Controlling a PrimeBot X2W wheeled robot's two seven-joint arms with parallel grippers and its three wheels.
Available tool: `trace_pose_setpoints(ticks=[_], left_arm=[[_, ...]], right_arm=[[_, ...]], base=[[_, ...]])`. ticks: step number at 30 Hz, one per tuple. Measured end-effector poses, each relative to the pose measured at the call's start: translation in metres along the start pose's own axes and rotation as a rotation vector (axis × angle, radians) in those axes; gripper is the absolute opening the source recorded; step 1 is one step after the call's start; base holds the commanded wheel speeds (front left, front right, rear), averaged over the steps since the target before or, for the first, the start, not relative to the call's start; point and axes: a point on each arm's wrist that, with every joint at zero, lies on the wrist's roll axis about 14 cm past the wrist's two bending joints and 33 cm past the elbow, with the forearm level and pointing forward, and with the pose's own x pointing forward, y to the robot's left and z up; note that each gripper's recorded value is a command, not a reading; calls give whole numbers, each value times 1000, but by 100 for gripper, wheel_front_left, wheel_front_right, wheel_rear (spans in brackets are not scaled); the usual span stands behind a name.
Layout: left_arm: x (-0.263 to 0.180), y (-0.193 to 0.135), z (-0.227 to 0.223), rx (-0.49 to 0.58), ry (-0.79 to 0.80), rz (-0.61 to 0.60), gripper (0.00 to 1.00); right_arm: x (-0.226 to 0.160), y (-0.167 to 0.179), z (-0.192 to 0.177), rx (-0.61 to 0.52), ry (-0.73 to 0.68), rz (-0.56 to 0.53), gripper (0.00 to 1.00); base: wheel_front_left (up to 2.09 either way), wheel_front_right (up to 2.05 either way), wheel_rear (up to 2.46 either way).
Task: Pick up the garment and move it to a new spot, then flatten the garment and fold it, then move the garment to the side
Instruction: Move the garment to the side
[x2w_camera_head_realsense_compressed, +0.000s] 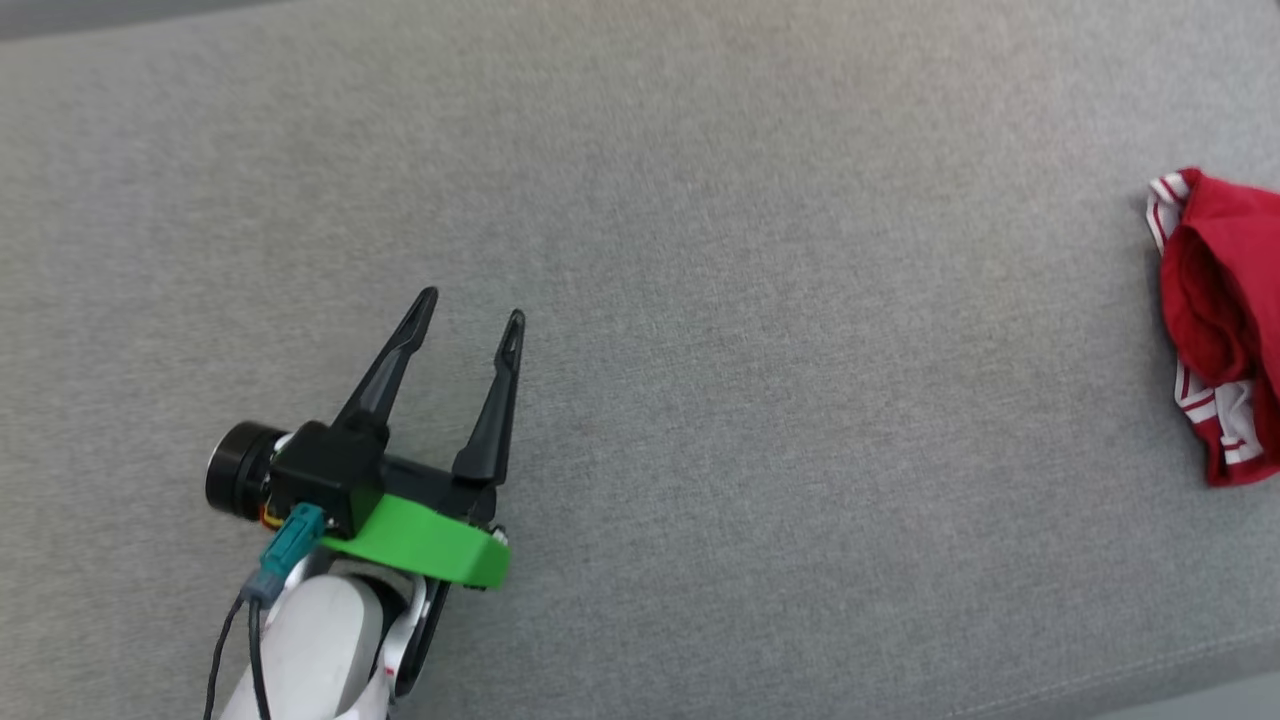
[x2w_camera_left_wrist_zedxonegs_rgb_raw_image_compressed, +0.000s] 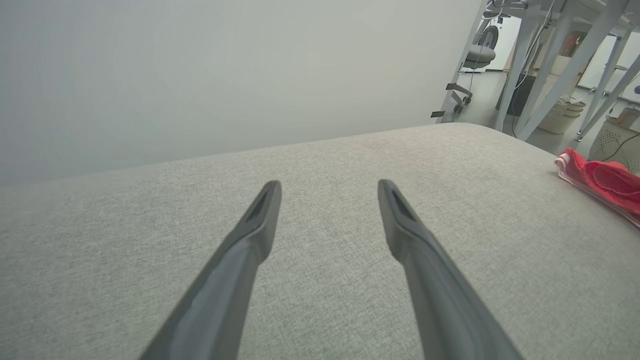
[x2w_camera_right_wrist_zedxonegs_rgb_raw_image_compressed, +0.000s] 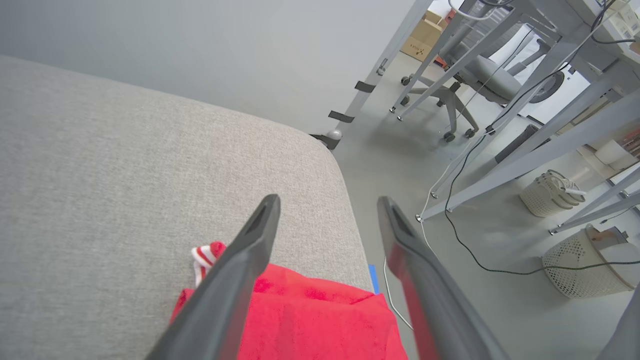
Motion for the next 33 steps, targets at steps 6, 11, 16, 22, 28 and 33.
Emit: trace_pose_setpoints(ticks=[6, 11, 16, 22, 28, 33], left_arm=[[-38, 19, 39, 20, -58, 151, 100], [-67, 30, 52, 18, -81, 247, 100], [-92, 42, 61, 45, -90, 314, 100], [-112, 44, 69, 69, -105, 352, 100], [-121, 42, 80, 99, -133, 362, 100], [-128, 43, 80, 90, -137, 377, 100]], right_arm=[[-52, 69, 75, 255, -290, 142, 100], [-88, 112, 94, 385, -384, 221, 100], [-109, 150, 101, 482, -422, 292, 100], [-130, 179, 103, 513, -454, 348, 100], [-145, 197, 88, 517, -427, 365, 100], [-150, 200, 85, 543, -421, 358, 100]], base=[[0, 0, 0], [0, 0, 0], [0, 0, 0], [0, 0, 0], [0, 0, 0], [0, 0, 0]])
